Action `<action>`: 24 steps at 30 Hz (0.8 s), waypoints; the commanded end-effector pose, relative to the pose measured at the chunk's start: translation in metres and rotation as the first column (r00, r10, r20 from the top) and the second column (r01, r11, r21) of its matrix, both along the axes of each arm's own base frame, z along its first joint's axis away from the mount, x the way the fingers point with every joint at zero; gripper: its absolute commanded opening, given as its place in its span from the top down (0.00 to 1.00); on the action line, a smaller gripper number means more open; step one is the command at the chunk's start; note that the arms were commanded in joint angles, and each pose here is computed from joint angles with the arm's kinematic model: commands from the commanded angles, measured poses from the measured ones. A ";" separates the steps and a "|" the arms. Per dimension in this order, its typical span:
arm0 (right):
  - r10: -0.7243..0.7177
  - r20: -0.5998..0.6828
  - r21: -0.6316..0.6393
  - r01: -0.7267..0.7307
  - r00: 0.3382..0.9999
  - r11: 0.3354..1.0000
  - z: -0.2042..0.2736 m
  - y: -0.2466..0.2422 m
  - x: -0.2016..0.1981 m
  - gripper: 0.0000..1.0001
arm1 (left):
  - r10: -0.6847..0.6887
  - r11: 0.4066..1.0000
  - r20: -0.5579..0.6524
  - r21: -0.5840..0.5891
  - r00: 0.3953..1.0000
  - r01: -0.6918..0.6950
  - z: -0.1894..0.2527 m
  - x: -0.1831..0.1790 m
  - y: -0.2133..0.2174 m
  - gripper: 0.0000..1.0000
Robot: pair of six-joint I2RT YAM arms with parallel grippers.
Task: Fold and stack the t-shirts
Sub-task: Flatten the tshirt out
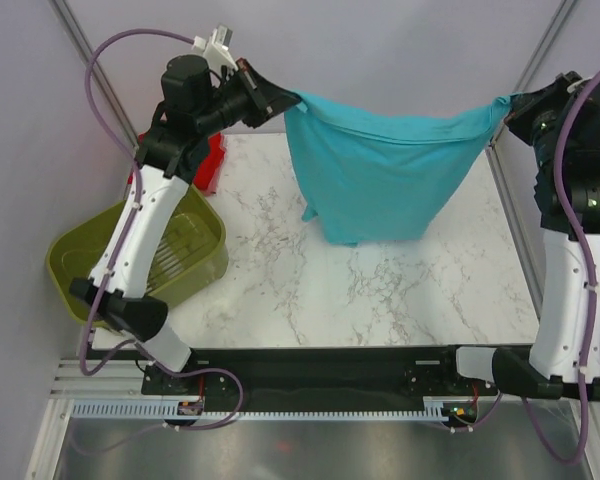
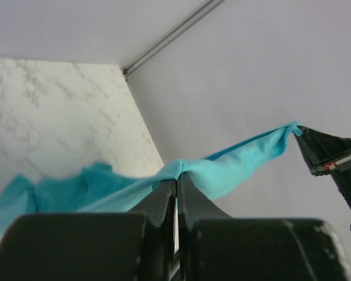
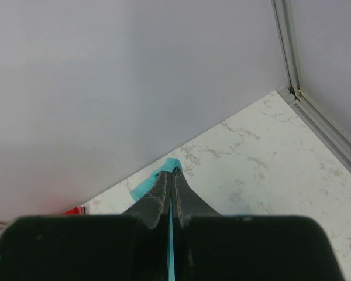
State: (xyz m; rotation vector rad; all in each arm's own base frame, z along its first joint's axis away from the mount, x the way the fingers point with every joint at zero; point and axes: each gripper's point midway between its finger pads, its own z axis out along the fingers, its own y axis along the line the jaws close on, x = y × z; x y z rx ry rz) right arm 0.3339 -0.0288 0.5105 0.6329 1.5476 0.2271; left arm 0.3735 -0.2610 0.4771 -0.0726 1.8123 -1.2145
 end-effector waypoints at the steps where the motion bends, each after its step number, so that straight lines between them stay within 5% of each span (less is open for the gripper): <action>1: -0.011 -0.047 -0.008 0.011 0.999 1.000 -0.027 -0.007 0.077 1.00 | -0.041 0.999 -0.045 -0.019 0.998 0.040 -0.023 0.062 -0.032 0.98; 2: -0.035 -0.021 -0.035 0.035 0.999 0.999 -0.015 -0.013 0.084 1.00 | -0.053 0.997 0.040 -0.062 0.998 0.055 0.014 0.067 -0.036 0.98; 7: -0.221 -0.005 -0.038 0.220 0.975 0.975 -0.007 -0.077 0.122 1.00 | -0.135 0.944 0.096 -0.288 0.986 0.158 0.031 0.121 -0.075 0.98; 10: -0.247 0.138 -0.018 0.252 0.959 0.968 0.049 -0.094 0.097 1.00 | -0.147 0.918 0.084 -0.360 0.986 0.167 0.030 0.122 -0.085 0.98; 15: -0.092 0.276 -0.028 0.104 0.957 0.994 0.101 -0.055 0.031 1.00 | -0.198 0.905 0.153 -0.350 0.968 0.240 0.061 0.080 -0.080 0.98; 18: -0.046 0.230 -0.014 0.050 0.972 0.999 0.080 -0.036 -0.006 1.00 | -0.239 0.921 0.199 -0.263 0.950 0.287 0.061 0.046 -0.071 0.98; 21: -0.023 0.063 0.025 0.022 0.998 0.999 0.012 -0.029 -0.013 1.00 | -0.195 0.962 0.115 -0.171 0.974 0.213 0.011 0.037 -0.045 0.98; 22: -0.005 0.060 0.028 0.003 0.998 1.000 0.004 -0.020 -0.035 1.00 | -0.172 0.976 -0.006 -0.136 0.985 0.170 -0.046 0.045 -0.038 0.98; 24: 0.065 -0.092 0.081 -0.057 0.994 0.995 -0.073 -0.006 -0.031 1.00 | -0.127 0.989 -0.064 -0.085 0.990 0.122 -0.087 0.049 -0.014 0.98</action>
